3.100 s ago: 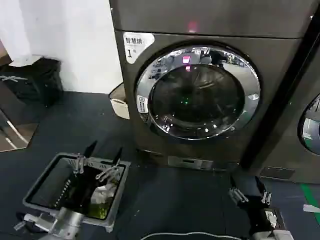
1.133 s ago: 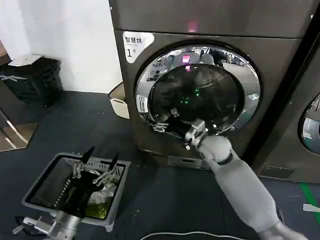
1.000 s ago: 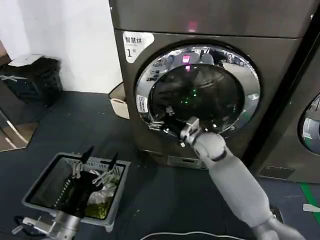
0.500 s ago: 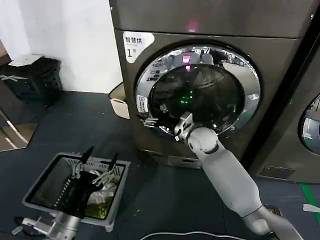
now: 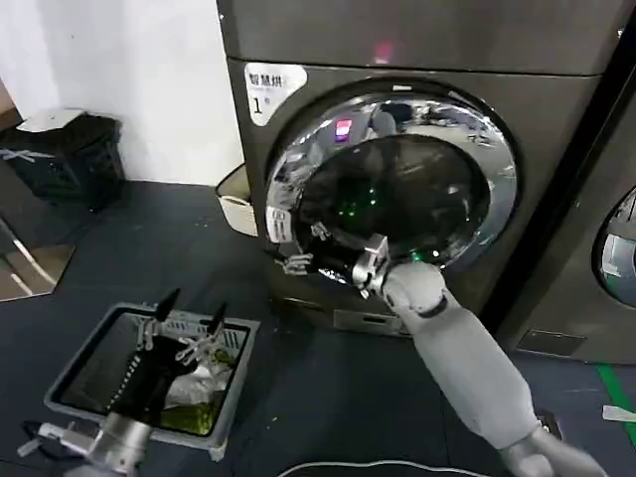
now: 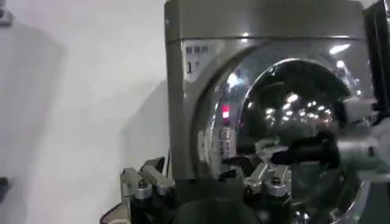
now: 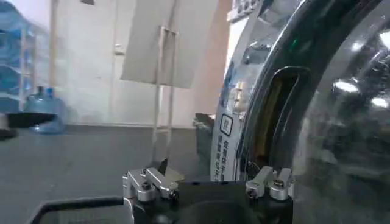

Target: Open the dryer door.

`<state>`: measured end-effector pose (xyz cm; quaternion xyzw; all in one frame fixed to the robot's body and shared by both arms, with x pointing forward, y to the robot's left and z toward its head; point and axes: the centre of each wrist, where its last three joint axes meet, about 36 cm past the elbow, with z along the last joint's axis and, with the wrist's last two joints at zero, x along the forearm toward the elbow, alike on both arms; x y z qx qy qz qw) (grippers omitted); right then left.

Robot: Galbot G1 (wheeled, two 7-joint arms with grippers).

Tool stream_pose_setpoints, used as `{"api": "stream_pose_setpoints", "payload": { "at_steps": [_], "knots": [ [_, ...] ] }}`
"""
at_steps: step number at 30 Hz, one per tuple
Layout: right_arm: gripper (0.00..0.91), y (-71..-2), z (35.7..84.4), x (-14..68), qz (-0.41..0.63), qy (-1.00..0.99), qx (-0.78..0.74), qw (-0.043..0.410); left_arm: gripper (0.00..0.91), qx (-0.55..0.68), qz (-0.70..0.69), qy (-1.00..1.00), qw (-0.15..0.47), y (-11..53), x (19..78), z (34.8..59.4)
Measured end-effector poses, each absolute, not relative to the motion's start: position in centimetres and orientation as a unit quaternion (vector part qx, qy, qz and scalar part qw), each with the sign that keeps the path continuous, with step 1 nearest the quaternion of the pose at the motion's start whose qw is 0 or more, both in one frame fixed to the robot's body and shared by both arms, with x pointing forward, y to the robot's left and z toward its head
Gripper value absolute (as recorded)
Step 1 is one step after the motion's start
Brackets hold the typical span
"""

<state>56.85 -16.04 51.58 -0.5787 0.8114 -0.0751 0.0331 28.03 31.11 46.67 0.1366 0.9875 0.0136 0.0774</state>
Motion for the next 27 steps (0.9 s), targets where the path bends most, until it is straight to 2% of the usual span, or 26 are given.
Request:
{"api": "stream_pose_setpoints", "payload": {
  "at_steps": [10, 17, 27],
  "knots": [
    [0.907, -20.0, 51.0, 53.9, -0.069, 0.766, -0.638, 0.026, 0.907, 0.122, 0.014, 0.992, 0.041, 34.4, 31.1, 46.9],
    [0.907, -22.0, 50.3, 51.4, -0.071, 0.735, -0.674, 0.021, 0.907, 0.168, -0.007, 0.984, 0.064, 37.0, 34.2, 47.9],
    [0.907, -25.8, 50.5, 48.1, -0.075, 0.71, -0.7, 0.029, 0.907, 0.208, -0.022, 0.976, 0.065, 39.9, 39.3, 46.7]
  ]
}}
